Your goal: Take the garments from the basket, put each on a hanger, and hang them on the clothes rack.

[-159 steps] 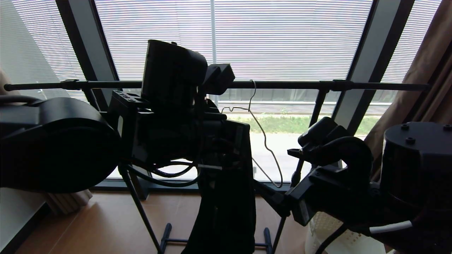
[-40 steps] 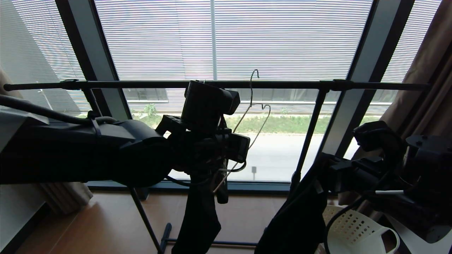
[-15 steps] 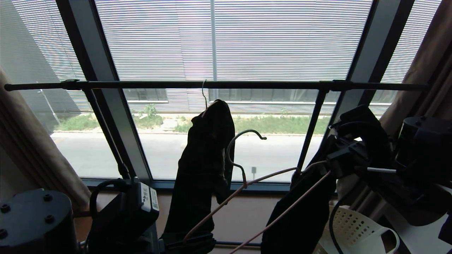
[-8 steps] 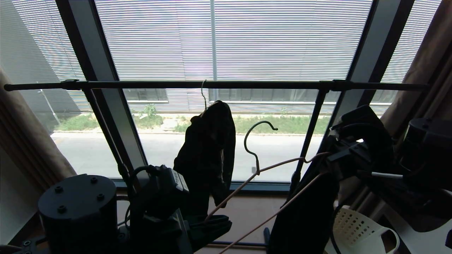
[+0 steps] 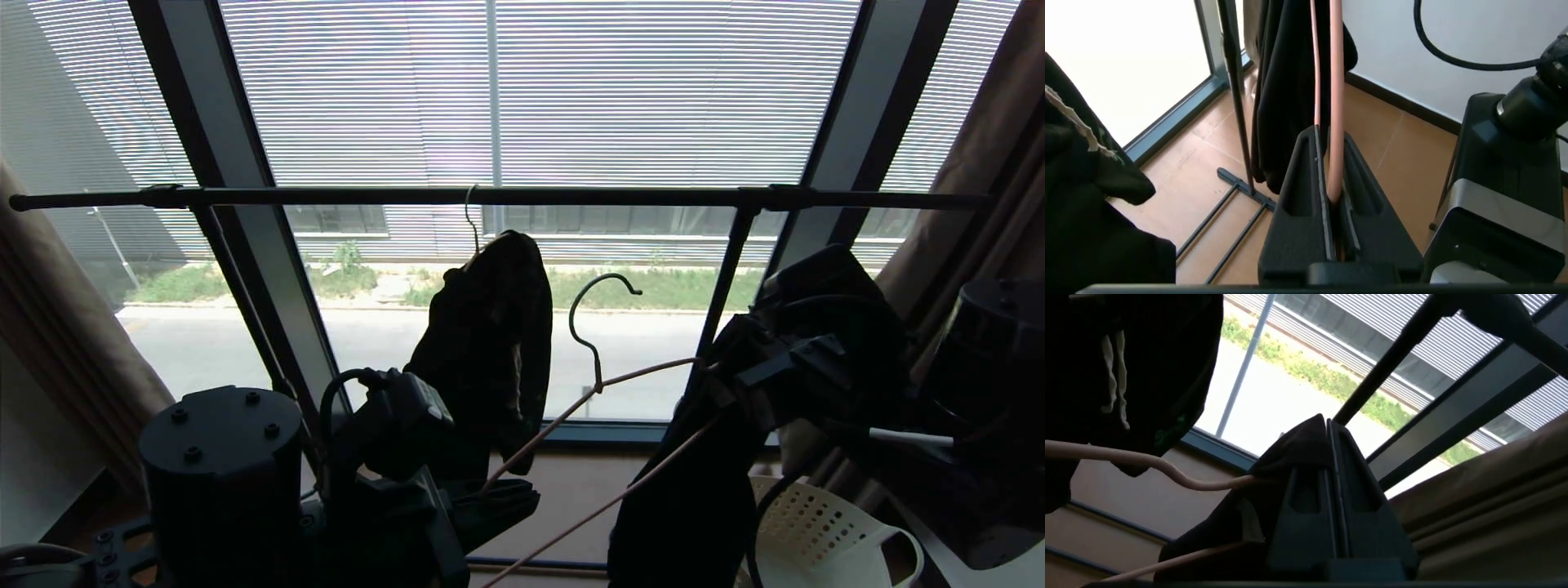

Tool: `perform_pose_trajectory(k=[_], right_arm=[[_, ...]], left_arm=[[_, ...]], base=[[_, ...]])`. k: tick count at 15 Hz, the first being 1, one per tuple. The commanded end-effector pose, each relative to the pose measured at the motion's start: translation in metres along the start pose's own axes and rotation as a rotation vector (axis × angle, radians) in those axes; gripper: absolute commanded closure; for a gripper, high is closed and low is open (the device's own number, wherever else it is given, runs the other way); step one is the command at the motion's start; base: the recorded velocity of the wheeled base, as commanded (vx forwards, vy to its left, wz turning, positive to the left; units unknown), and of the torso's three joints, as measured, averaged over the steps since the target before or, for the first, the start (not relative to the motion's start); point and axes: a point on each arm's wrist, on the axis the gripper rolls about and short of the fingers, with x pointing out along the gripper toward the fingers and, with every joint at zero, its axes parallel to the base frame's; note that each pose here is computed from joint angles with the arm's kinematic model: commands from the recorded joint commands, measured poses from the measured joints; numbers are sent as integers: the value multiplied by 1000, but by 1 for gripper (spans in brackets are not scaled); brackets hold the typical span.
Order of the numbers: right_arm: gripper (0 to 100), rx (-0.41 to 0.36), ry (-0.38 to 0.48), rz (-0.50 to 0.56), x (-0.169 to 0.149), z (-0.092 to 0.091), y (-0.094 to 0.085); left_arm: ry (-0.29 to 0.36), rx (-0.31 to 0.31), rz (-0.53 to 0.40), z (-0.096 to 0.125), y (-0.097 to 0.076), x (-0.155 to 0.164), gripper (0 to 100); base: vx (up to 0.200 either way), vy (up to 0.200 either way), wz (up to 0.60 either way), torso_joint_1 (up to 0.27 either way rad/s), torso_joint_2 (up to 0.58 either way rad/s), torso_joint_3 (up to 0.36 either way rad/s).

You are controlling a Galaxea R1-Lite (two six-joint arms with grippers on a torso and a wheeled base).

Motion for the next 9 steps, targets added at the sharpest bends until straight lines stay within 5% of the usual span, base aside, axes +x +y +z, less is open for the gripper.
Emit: perform_pose_trajectory(k=[1,9], right_arm=[[100,5,-26,28,-6,6,5],[100,105,-150,209,-35,40,43]], left_arm=[[4,-2,8,0,2,3,100],[9,-5,15,0,6,10,100]], base=[[0,0,0,0,0,0],[0,0,0,0,0,0]])
